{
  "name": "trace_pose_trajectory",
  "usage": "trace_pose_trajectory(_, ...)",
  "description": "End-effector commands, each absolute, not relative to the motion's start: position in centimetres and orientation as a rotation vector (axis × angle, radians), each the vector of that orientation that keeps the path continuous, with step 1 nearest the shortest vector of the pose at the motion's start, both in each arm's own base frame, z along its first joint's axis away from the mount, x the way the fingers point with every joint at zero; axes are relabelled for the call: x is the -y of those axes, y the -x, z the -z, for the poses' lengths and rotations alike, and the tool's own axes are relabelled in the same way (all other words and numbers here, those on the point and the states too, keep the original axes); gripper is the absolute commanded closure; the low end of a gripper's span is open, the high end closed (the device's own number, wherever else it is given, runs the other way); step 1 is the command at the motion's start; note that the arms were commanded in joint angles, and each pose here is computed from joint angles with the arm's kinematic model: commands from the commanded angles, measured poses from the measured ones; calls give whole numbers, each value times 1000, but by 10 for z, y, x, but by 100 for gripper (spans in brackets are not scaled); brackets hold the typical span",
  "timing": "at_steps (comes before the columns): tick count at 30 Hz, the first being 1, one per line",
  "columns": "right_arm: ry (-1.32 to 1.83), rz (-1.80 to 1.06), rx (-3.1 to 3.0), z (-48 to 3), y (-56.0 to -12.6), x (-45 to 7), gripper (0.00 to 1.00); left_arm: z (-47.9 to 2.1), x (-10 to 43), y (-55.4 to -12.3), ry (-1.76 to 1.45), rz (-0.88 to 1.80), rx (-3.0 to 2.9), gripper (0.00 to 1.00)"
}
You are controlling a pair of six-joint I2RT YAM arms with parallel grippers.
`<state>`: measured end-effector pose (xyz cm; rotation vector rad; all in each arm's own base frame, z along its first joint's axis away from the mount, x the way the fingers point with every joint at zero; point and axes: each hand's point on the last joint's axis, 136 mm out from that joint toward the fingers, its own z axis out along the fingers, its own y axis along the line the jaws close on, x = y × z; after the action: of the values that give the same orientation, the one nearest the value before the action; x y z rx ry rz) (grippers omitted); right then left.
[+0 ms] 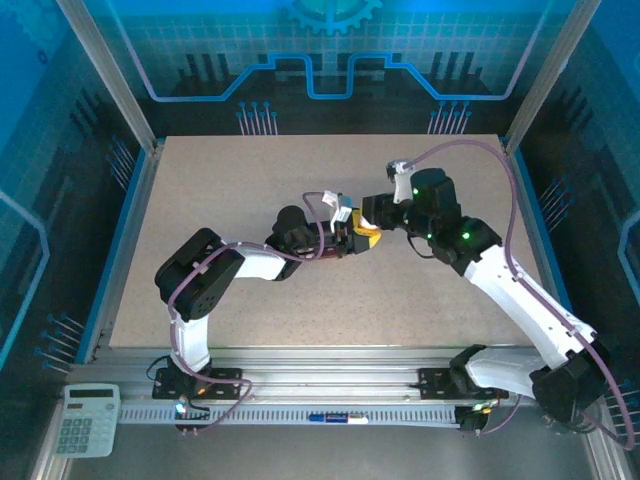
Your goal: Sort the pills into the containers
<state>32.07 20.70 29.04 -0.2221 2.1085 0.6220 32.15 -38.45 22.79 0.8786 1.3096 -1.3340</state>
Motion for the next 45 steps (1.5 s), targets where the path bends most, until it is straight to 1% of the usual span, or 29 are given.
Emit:
trace_pose_trajectory(1, 88, -543, -2248, -247, -311, -203, 66, -265, 382, -325, -852, 1284, -1166, 100)
trace_pose_trajectory(3, 91, -548, -2243, -252, -311, -204, 65, -264, 382, -326, -853, 1284, -1170, 100)
trace_pose_trajectory(6, 116, -546, -2222, -268, -314, -202, 61, -265, 382, -325, -852, 1286, -1168, 100)
trace_pose_trajectory(8, 140, -588, -2200, -284, -316, -200, 54, -264, 382, -324, -853, 1288, -1171, 100)
trace_pose_trajectory(12, 212, -690, -2123, -318, -314, -194, 35, -264, 382, -325, -853, 1287, -1171, 100)
trace_pose_trajectory(15, 300, -743, -2060, -337, -309, -193, 26, -263, 382, -324, -855, 1290, -1173, 100)
trace_pose_trajectory(18, 413, -810, -2028, -343, -305, -195, 22, -263, 382, -324, -856, 1291, -1172, 100)
trace_pose_trajectory(24, 625, -828, -2039, -328, -305, -205, 22, -263, 382, -322, -863, 1296, -1173, 100)
trace_pose_trajectory(31, 668, -835, -2078, -314, -312, -210, 22, -265, 382, -322, -865, 1296, -1172, 100)
trace_pose_trajectory(34, 666, -837, -2083, -312, -314, -211, 24, -265, 382, -322, -867, 1299, -1172, 100)
trace_pose_trajectory(40, 661, -845, -2095, -308, -317, -213, 32, -265, 383, -323, -868, 1300, -1174, 100)
trace_pose_trajectory(45, 651, -847, -2106, -305, -318, -213, 46, -265, 383, -323, -867, 1299, -1173, 100)
